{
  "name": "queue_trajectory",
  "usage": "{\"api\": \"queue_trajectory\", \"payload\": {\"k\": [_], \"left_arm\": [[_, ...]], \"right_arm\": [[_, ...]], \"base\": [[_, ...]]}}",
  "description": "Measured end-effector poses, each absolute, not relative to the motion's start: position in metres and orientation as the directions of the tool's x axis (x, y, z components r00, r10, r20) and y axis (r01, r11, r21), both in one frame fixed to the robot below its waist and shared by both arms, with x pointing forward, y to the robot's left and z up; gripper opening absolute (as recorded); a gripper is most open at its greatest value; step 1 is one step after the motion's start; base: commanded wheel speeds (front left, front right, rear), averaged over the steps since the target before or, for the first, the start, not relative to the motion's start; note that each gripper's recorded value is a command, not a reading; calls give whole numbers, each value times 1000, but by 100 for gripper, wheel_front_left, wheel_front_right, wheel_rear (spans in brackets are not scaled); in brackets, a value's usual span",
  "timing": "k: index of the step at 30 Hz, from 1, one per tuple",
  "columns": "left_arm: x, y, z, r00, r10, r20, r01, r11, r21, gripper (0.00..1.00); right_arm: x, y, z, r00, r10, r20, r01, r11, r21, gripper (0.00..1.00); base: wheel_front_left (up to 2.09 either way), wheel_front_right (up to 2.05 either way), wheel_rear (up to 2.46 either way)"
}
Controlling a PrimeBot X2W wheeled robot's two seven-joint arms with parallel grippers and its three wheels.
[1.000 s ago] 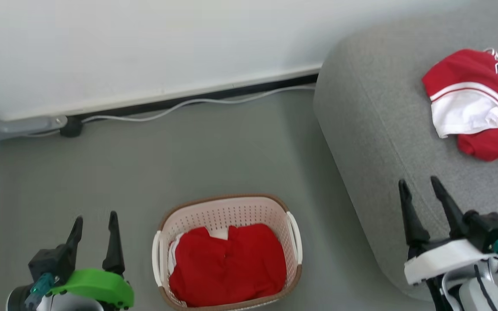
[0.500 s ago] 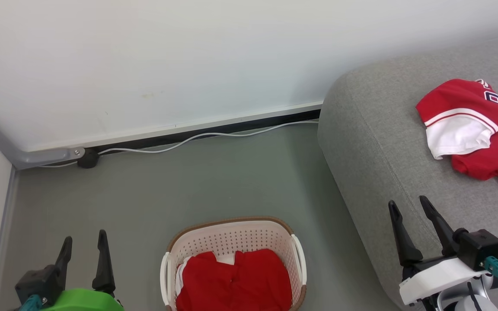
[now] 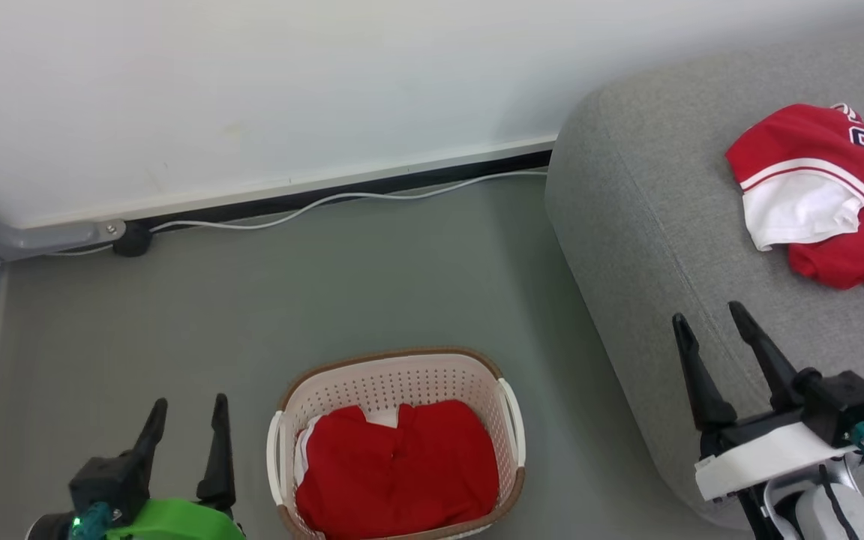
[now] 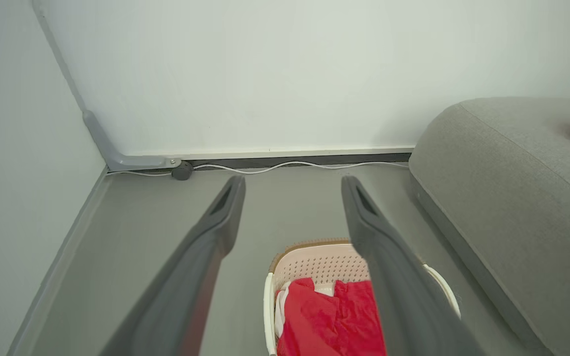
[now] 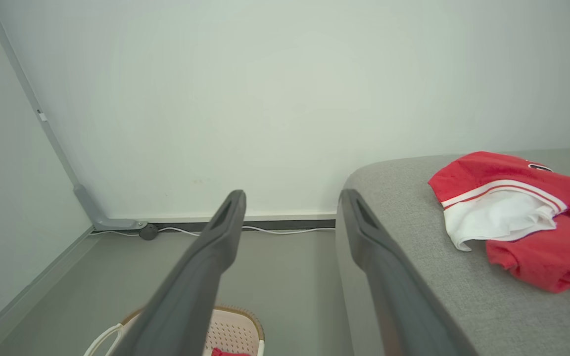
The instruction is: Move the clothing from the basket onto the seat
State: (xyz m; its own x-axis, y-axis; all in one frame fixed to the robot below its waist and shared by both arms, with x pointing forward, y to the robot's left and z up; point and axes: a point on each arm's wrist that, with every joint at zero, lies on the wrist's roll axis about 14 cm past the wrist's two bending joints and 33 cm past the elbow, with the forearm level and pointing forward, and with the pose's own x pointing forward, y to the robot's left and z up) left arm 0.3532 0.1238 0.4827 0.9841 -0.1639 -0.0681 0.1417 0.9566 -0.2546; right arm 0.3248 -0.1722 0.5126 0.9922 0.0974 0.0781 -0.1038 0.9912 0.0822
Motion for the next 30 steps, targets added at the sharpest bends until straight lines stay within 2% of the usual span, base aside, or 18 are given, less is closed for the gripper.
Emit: {"api": "queue_trajectory", "payload": {"k": [6, 18, 25, 30], "left_arm": [[368, 81, 477, 940, -326, -102, 296, 927, -232, 100], [396, 38, 430, 836, -477, -271, 434, 877, -206, 100], [397, 10, 383, 698, -572, -430, 521, 818, -242, 100], [395, 0, 348, 580, -611, -539, 606, 766, -216, 100]], "right_arm": [[352, -173, 536, 983, 108, 148, -117, 992, 51, 100], [393, -162, 551, 969, 136, 205, -150, 987, 55, 100], [413, -165, 537, 977, 120, 176, -134, 989, 68, 100], [427, -165, 522, 983, 116, 145, -129, 988, 87, 100]], "base": [[0, 0, 0], [0, 0, 0], [0, 0, 0], [0, 0, 0]]}}
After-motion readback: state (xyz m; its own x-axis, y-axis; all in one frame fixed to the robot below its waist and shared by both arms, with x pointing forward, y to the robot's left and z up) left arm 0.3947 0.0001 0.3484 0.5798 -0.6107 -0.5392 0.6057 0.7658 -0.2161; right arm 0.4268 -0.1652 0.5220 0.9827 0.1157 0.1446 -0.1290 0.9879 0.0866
